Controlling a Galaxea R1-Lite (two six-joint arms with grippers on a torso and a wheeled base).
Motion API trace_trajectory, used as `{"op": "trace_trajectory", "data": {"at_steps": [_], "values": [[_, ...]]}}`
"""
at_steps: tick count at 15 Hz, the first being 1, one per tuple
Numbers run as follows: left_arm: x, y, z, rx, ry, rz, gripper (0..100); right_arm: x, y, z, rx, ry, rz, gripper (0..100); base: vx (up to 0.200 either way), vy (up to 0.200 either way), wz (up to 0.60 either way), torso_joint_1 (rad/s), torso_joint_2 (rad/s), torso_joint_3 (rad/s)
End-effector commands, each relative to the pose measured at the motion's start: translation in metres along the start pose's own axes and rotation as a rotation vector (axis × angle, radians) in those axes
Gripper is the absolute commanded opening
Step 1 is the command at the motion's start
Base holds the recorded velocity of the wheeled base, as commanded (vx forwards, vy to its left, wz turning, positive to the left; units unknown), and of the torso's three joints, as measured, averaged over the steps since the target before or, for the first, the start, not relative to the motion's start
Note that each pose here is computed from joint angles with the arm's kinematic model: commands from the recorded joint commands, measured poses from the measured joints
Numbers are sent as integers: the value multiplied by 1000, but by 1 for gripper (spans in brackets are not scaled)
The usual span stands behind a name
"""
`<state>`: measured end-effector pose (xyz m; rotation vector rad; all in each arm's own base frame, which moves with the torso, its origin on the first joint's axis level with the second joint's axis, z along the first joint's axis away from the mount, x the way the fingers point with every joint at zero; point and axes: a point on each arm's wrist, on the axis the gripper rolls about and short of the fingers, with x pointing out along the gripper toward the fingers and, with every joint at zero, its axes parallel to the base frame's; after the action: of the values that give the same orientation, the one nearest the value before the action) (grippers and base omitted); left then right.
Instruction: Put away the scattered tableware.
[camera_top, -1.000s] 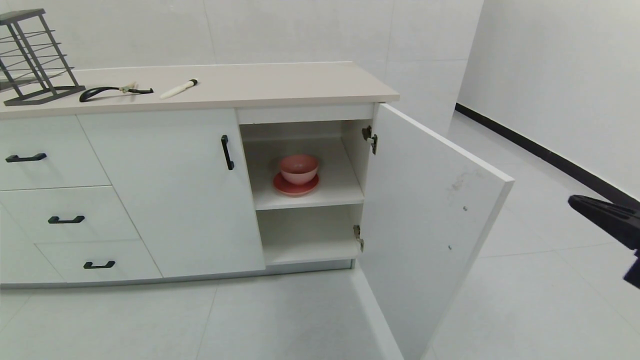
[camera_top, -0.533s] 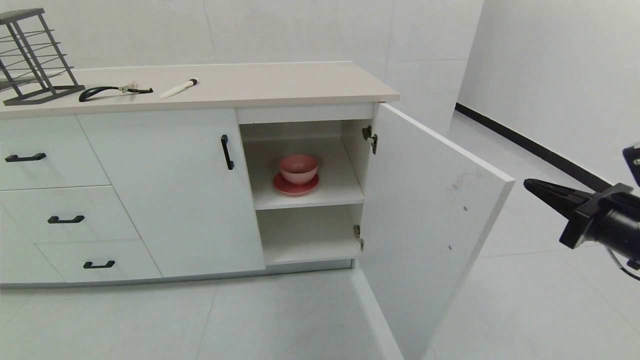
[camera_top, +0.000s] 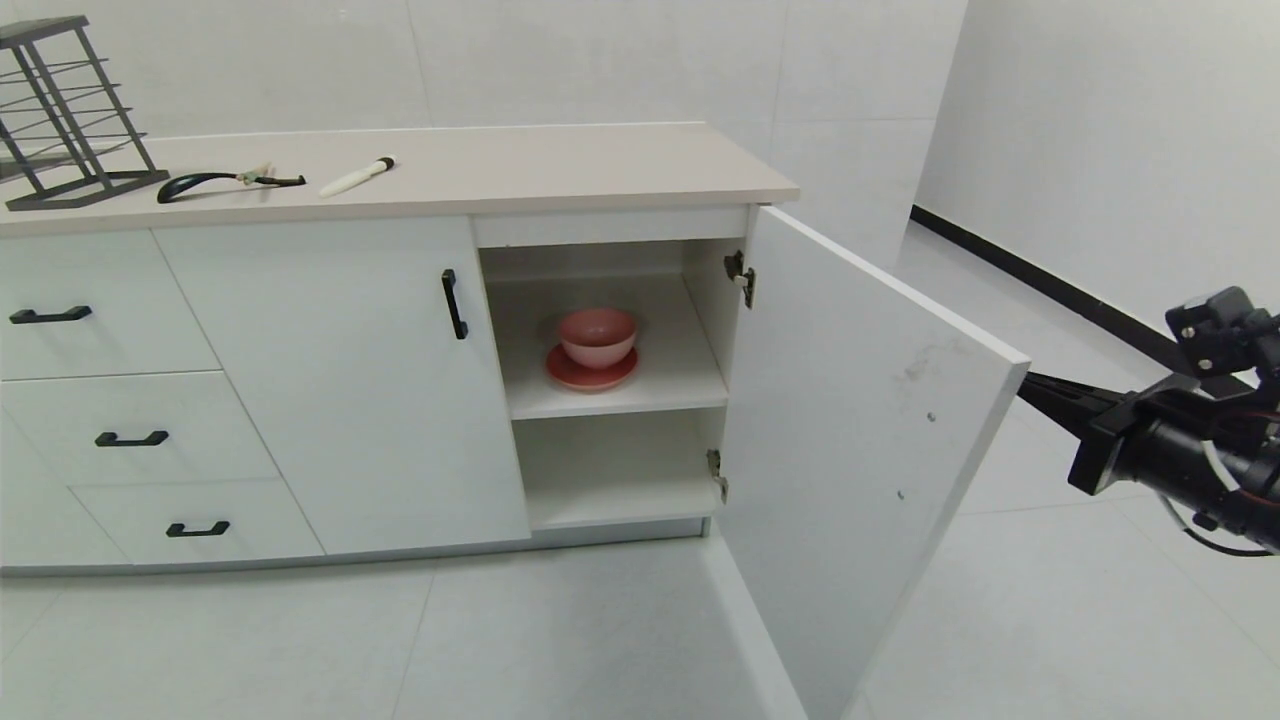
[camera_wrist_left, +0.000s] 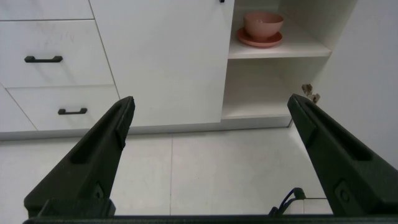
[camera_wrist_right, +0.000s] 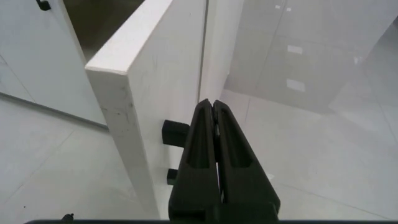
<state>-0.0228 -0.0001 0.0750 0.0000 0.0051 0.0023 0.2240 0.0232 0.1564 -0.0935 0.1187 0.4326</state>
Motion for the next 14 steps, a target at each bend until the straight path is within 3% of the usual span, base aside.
{"op": "trace_trajectory", "data": {"at_steps": [1, 8, 14], "values": [[0, 0, 0, 0, 1, 1, 100, 2, 3, 0, -3, -4, 14, 0, 0, 0, 0, 0, 0, 0], [0, 0, 0, 0, -1, 1, 100, 6, 17, 1, -17, -20, 77, 0, 0, 0, 0, 0, 0, 0], [0, 0, 0, -2, -1, 1, 100, 9, 45, 1, -33, -22, 199, 0, 0, 0, 0, 0, 0, 0]]}}
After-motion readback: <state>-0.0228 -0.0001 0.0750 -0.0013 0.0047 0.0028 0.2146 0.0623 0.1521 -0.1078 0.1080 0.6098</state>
